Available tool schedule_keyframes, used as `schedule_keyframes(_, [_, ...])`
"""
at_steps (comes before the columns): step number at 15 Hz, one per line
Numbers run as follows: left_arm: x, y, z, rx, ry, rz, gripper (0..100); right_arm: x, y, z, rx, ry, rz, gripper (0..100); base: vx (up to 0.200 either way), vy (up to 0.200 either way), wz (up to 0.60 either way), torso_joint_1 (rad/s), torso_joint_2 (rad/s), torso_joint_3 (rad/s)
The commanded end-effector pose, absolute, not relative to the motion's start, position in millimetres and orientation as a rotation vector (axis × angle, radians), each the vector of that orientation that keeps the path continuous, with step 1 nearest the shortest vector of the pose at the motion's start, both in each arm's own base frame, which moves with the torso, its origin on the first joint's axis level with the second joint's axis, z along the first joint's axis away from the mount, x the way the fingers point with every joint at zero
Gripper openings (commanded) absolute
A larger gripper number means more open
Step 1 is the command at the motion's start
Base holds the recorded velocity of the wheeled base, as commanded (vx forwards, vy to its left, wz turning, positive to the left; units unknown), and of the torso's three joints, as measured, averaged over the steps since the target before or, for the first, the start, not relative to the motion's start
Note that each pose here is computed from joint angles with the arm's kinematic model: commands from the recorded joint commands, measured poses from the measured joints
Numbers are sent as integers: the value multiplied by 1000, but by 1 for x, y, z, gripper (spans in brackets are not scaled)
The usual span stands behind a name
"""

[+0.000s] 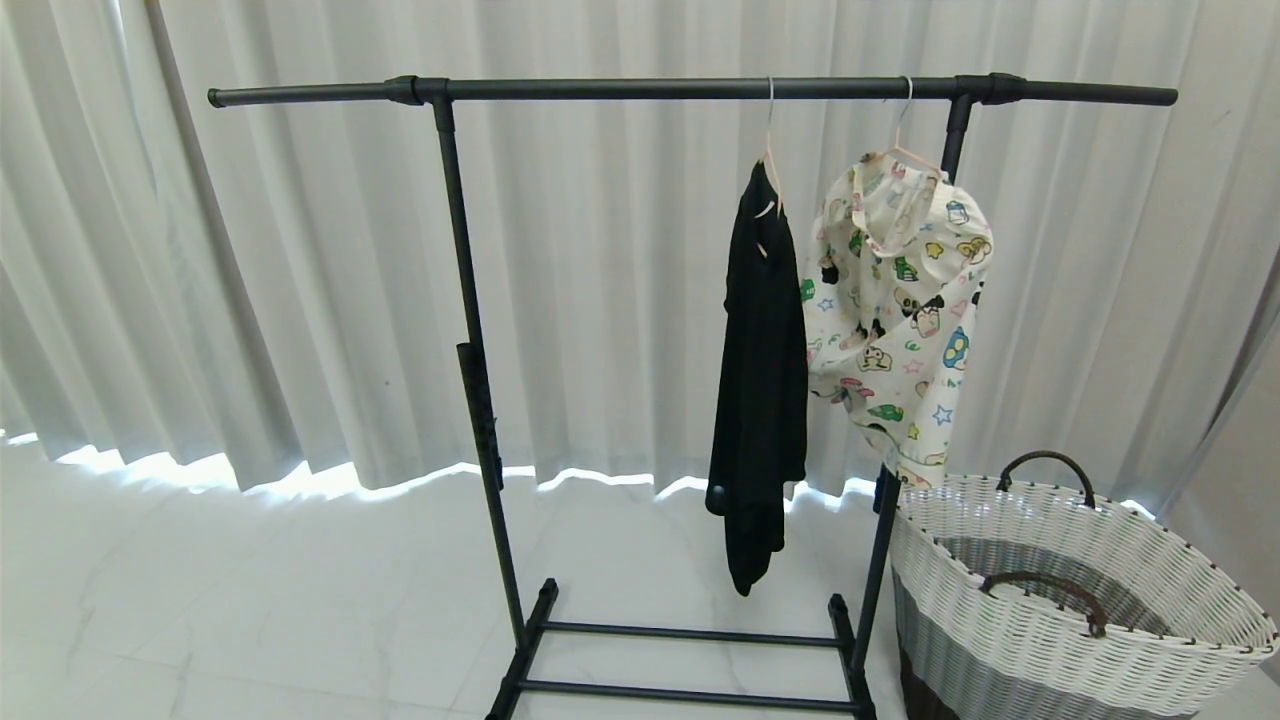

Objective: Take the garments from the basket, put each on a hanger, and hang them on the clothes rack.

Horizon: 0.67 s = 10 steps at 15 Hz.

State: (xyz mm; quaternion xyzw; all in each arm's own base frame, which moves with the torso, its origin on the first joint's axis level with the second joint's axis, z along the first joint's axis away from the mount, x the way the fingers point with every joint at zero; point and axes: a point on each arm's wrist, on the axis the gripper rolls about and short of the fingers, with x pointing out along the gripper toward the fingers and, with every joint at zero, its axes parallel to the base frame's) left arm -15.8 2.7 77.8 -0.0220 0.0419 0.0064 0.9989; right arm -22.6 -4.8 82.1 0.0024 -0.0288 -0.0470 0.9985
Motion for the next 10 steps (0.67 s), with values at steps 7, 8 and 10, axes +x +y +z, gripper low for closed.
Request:
schedule_keyframes(7, [-16,3,78,-45,85,13,100,-23,0,80,-26,-43,96,100,0,0,0,0,0,0])
schedule_keyframes(8, [-16,3,78,-45,85,13,100,-23,0,76,-25,-11,126,100,0,0,0,0,0,0])
schedule_keyframes(10, [-16,3,78,-45,85,13,100,-23,0,76,5,-1,123,100,0,0,0,0,0,0])
